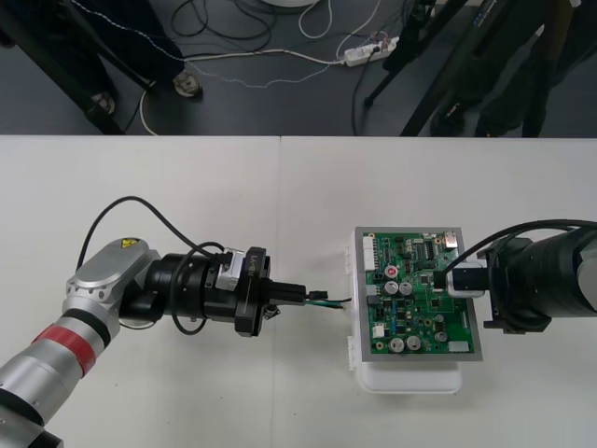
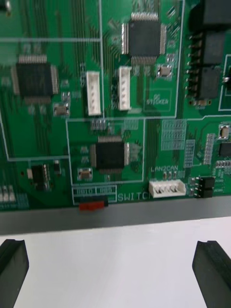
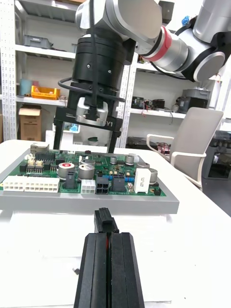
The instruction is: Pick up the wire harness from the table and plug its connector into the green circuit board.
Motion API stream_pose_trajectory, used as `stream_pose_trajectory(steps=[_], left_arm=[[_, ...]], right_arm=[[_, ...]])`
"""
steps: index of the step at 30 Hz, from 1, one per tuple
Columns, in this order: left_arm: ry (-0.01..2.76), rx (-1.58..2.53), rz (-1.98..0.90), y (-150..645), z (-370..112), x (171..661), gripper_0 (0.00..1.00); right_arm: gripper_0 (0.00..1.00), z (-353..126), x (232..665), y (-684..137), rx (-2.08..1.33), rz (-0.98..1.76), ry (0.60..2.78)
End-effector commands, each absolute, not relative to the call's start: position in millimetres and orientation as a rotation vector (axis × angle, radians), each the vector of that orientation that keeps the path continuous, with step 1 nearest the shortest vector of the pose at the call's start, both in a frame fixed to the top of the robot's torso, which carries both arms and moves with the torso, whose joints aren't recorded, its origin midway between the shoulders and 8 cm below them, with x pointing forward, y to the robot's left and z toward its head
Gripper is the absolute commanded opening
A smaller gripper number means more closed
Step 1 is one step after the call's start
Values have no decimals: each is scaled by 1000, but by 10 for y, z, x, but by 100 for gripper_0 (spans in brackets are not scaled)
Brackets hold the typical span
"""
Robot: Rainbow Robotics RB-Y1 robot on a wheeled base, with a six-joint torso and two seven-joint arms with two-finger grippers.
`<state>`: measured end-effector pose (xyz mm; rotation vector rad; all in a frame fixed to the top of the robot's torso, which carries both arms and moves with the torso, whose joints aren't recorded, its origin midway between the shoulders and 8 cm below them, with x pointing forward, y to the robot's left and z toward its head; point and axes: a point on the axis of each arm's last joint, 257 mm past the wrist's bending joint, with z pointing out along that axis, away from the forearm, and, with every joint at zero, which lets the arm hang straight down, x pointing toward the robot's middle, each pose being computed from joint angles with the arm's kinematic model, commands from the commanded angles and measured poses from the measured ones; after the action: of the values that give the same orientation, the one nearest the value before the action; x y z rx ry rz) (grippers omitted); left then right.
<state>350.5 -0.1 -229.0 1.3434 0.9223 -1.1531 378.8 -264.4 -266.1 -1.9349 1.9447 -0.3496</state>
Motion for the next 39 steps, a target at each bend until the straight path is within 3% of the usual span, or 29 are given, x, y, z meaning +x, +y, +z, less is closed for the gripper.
stream_pose_trajectory(steps=[1,39], left_arm=[[881,1369,-1161,-260,-2109,3565,0],[1024,1418,-1239,-603,-2143,3635,0]], right_arm=[[100,-2658,3731,-2520,-1937,-339,1927],[100,-2682,3863,-2294,-1898,-343,1941]])
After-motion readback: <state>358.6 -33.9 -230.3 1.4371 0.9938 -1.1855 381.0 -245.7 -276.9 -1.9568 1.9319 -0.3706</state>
